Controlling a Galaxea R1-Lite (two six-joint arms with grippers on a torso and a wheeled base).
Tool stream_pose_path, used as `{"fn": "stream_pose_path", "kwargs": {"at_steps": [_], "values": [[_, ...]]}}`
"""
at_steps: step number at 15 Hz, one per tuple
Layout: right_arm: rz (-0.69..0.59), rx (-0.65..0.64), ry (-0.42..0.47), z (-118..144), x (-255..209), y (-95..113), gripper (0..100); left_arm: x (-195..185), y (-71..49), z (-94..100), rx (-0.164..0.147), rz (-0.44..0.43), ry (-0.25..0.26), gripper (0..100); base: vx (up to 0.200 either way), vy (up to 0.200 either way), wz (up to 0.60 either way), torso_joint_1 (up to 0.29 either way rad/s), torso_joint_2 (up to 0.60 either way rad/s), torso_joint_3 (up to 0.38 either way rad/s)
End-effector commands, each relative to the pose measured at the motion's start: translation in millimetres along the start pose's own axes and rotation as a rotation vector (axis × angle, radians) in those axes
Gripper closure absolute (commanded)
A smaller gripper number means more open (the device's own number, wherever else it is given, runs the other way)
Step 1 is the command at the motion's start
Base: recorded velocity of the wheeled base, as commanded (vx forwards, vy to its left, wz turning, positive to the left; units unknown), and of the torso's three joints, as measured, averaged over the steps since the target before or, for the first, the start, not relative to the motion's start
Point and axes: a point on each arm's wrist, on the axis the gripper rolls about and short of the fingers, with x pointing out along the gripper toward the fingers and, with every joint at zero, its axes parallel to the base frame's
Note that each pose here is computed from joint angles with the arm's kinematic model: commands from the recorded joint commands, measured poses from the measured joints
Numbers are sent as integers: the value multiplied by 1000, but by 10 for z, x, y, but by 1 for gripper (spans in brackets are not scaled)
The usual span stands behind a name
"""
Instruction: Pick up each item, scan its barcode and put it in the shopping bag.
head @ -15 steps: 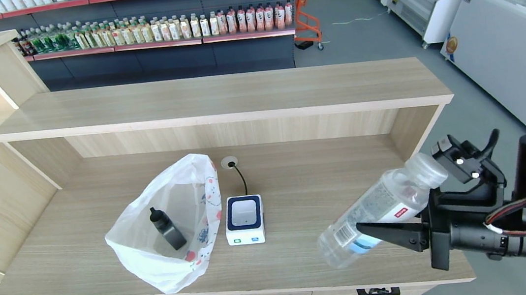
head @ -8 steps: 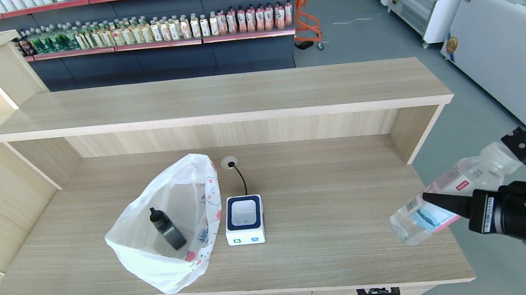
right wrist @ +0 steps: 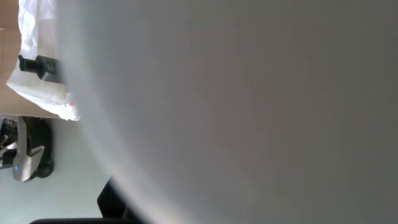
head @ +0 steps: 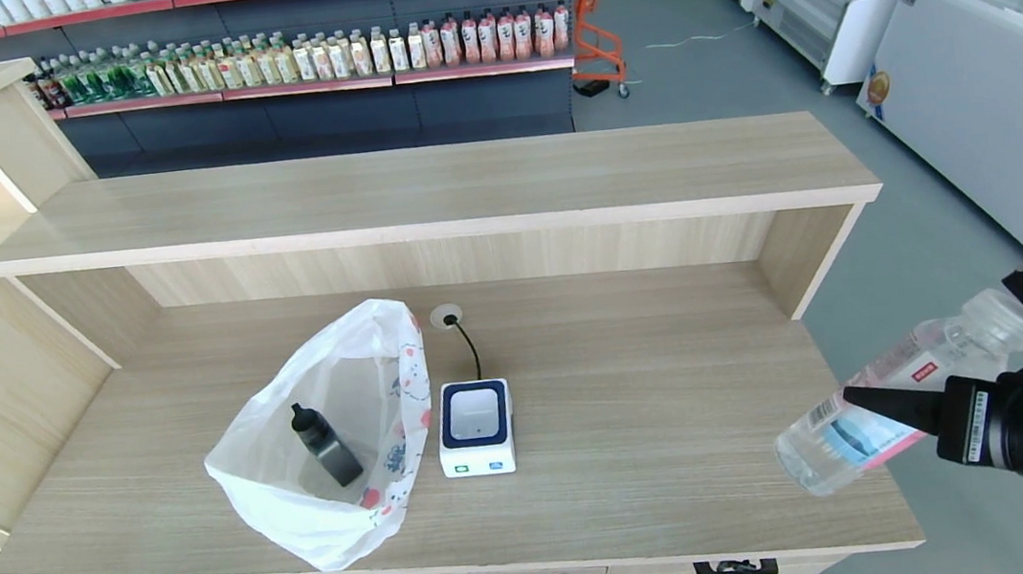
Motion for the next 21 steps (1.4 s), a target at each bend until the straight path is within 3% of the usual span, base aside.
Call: {"fn": "stream_pose_path", "kwargs": {"at_steps": [1,10,18,21], "values": [[-1,1,2,-1,-6,-1,100,0,0,0,2,1,0,0,0,200,0,-2,2,-2],[-20,4,33,68,34,16,100,0,0,0,0,1,0,0,0,200,0,2,2,3],[-121,3,36,327,570,65,100,0,0,0,2,1,0,0,0,200,0,2,2,2],[-186,-3,75,273,806,37,100,0,0,0,3,1,0,0,0,0,0,0,0,0]]}}
